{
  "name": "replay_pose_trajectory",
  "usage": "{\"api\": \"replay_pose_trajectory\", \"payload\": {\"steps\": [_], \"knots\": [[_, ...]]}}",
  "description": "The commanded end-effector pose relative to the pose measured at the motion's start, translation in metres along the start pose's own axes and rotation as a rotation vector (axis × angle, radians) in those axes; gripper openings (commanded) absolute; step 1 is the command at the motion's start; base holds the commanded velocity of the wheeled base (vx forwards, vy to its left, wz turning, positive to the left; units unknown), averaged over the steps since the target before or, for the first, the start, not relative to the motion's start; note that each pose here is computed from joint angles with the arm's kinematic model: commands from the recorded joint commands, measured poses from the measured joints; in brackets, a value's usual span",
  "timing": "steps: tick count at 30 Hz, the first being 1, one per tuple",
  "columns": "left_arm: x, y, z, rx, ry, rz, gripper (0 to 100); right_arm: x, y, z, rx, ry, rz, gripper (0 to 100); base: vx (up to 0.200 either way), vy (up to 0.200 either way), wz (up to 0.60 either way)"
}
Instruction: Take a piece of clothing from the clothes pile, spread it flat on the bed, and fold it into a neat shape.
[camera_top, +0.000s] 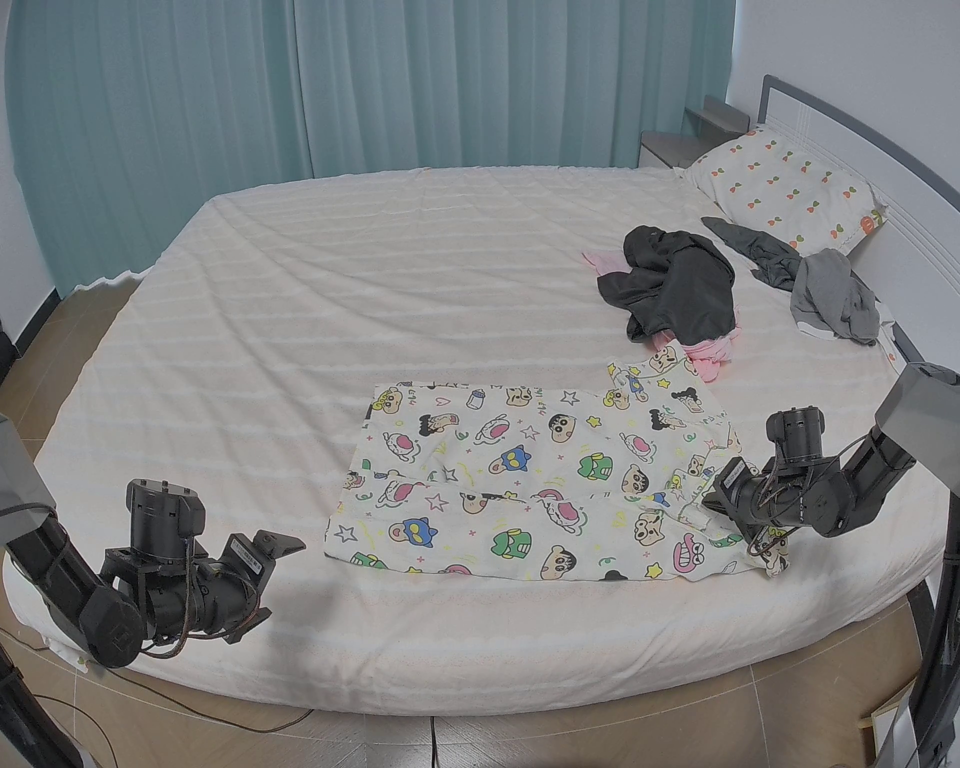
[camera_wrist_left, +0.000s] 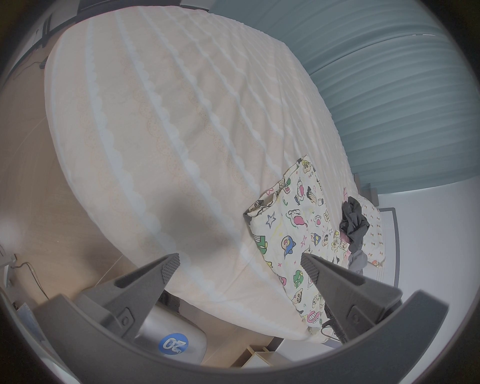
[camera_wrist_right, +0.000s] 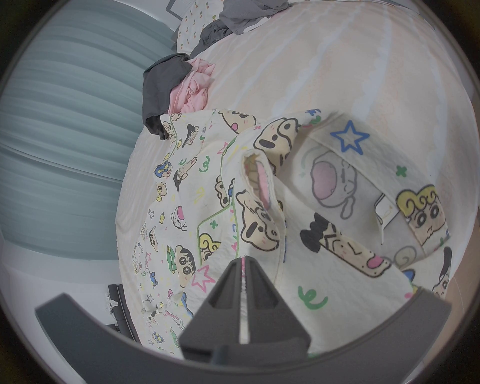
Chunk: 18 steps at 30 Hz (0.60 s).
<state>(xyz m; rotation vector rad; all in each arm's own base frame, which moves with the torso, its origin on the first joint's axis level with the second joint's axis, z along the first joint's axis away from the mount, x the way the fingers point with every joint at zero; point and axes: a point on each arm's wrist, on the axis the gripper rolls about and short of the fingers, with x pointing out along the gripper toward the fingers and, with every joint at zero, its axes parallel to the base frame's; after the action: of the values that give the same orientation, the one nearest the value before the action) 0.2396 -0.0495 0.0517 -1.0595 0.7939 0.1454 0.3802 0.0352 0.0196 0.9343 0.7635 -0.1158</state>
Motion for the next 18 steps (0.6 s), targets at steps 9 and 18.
{"api": "replay_pose_trajectory", "payload": {"steps": [9, 18], "knots": [[0.0, 0.002, -0.001, -0.008, 0.005, 0.01, 100, -0.017, 0.003, -0.002, -0.006, -0.014, -0.004, 0, 0.0, 0.0, 0.0], [0.001, 0.002, -0.001, -0.009, 0.002, 0.004, 100, -0.014, -0.01, -0.002, -0.018, -0.005, -0.039, 100, 0.0, 0.0, 0.0]]}}
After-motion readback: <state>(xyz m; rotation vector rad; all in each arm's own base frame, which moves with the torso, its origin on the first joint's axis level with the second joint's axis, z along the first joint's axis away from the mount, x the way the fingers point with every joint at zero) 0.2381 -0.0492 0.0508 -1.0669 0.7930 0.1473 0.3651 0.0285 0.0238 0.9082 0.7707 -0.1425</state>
